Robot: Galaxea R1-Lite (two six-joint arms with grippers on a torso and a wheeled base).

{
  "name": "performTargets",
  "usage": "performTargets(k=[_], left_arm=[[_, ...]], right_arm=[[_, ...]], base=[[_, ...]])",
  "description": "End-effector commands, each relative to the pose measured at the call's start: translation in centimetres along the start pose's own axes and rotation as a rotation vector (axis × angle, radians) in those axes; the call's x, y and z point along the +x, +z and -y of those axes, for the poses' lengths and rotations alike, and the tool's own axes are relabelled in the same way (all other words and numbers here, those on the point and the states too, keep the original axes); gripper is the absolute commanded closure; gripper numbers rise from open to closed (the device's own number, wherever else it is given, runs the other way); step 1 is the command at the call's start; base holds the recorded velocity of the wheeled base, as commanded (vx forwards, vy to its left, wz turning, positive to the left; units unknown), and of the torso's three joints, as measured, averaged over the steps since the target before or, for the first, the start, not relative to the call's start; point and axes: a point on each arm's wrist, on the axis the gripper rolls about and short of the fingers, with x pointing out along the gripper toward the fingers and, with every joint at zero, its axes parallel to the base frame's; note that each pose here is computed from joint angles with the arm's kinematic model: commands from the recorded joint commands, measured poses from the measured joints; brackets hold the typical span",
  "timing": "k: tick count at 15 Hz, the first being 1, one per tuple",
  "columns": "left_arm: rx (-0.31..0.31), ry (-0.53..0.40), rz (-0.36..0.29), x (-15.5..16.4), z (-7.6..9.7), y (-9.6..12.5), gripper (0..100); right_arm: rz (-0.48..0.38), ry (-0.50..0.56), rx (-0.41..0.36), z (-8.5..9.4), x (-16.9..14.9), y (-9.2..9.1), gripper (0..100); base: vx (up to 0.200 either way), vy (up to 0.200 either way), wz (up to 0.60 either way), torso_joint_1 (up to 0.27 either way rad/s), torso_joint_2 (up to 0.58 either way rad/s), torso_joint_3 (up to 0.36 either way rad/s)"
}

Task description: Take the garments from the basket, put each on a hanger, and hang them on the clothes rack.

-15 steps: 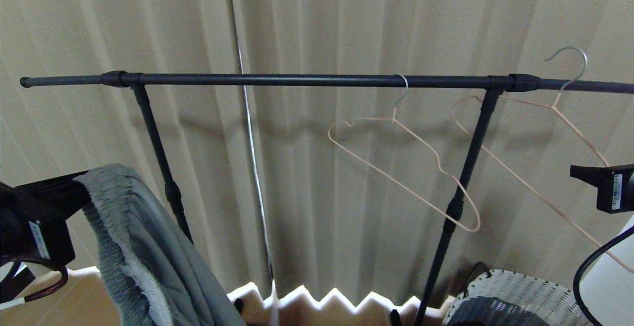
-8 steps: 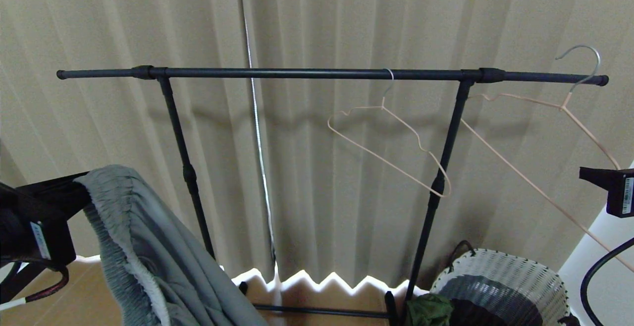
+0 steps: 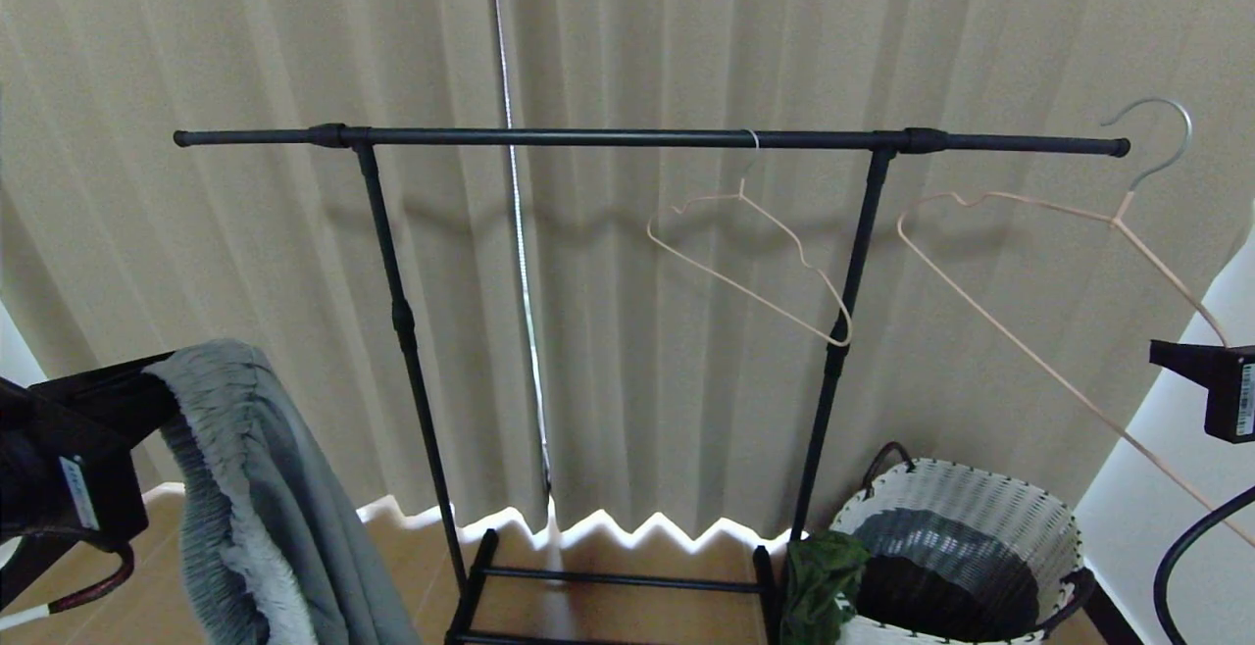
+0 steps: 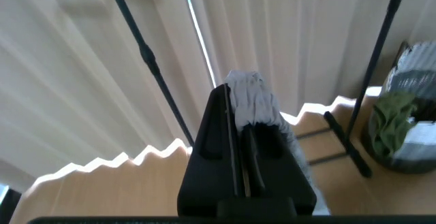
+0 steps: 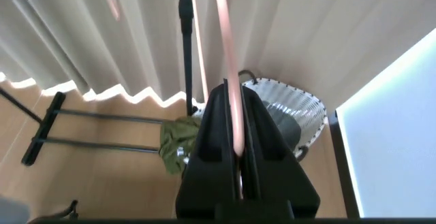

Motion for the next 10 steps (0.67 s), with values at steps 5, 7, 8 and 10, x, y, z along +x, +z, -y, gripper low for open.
performTargets(k=[5, 7, 8, 10], left_arm=[[0.001, 0.004, 0.013, 0.3, 0.2, -1.0, 100], [-0.002, 0.003, 0.02, 0.2, 0.2, -0.8, 100], [-0.002, 0.004, 0.023, 0.3, 0.2, -0.7, 100], [-0.004, 0.003, 0.025, 0.4, 0.2, -0.5, 100]], right_arm=[[-0.002, 0.001, -0.001, 0.0, -0.6, -0.7, 100], [0.012, 0.006, -0.003, -0.1, -1.2, -0.7, 100], [0.03, 0.01, -0.004, -0.1, -1.9, -0.7, 100], [0.07, 0.033, -0.01, -0.4, -3.2, -1.1, 100]], base=[[0.0, 0.0, 0.0, 0.0, 0.0, 0.0], [0.0, 0.0, 0.0, 0.0, 0.0, 0.0], [0.0, 0.0, 0.0, 0.0, 0.0, 0.0], [0.0, 0.0, 0.0, 0.0, 0.0, 0.0]])
